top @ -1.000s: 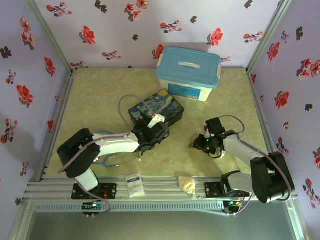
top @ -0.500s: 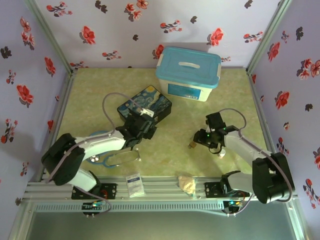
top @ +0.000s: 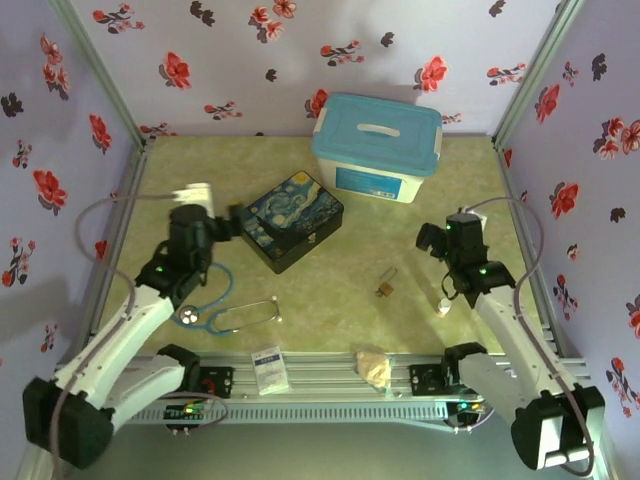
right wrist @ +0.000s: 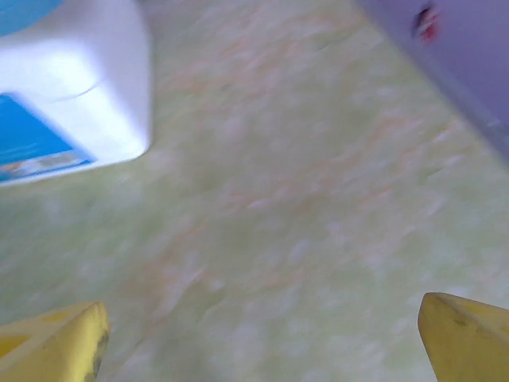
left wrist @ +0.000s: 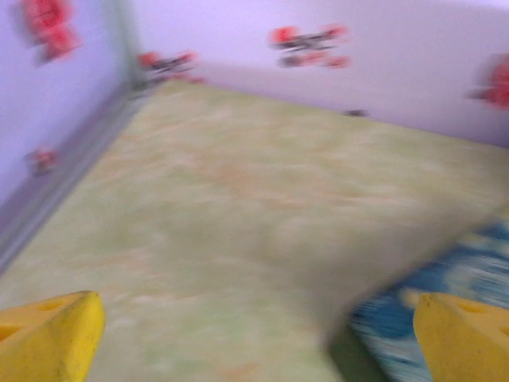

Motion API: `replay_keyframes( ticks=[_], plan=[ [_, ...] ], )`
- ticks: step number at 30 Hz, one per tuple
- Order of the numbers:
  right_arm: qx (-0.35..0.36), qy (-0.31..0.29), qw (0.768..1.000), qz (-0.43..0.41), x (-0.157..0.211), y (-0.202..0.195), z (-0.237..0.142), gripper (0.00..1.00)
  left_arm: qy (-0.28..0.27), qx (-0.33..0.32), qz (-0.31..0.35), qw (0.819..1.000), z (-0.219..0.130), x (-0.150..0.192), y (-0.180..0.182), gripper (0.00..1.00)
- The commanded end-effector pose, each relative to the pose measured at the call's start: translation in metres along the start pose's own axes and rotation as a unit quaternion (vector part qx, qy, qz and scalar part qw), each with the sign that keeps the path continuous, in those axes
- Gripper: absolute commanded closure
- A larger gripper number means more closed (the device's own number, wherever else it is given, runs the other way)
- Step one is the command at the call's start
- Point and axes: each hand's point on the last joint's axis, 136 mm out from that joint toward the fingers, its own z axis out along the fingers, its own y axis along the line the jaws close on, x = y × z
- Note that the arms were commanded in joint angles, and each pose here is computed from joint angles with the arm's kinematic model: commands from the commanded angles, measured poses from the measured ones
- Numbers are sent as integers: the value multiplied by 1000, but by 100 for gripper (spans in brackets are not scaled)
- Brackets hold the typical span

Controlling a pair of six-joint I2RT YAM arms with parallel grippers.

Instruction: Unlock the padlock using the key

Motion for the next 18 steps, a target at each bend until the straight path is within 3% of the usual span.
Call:
replay_keyframes(
  ticks=[1, 4, 6, 10, 13, 16, 18],
  plan=[
    [68, -34, 997, -19, -7, -31, 16, 1, 12, -37, 10, 999, 22, 26, 24, 0],
    [24, -71, 997, -6, -6, -22, 30, 1, 33, -66, 67, 995, 40, 44, 33, 0],
    [-1, -127, 992, -13, -11, -16, 34, 1, 35, -79, 99, 991, 52, 55, 37, 0],
    [-1, -218, 976, -20, -9, -21, 46, 1, 40, -82, 118, 989, 84, 73, 43, 0],
    [-13, -206, 978, -26, -6, -15, 65, 1, 26, -56, 100, 993, 98, 72, 38, 0],
    [-50, -203, 977, -32, -10, 3, 78, 1, -35, -28, 78, 996, 101, 60, 33, 1],
    [-53, -198, 978, -36, -11, 7, 88, 1, -31, -30, 61, 997, 108, 67, 41, 0]
  ],
)
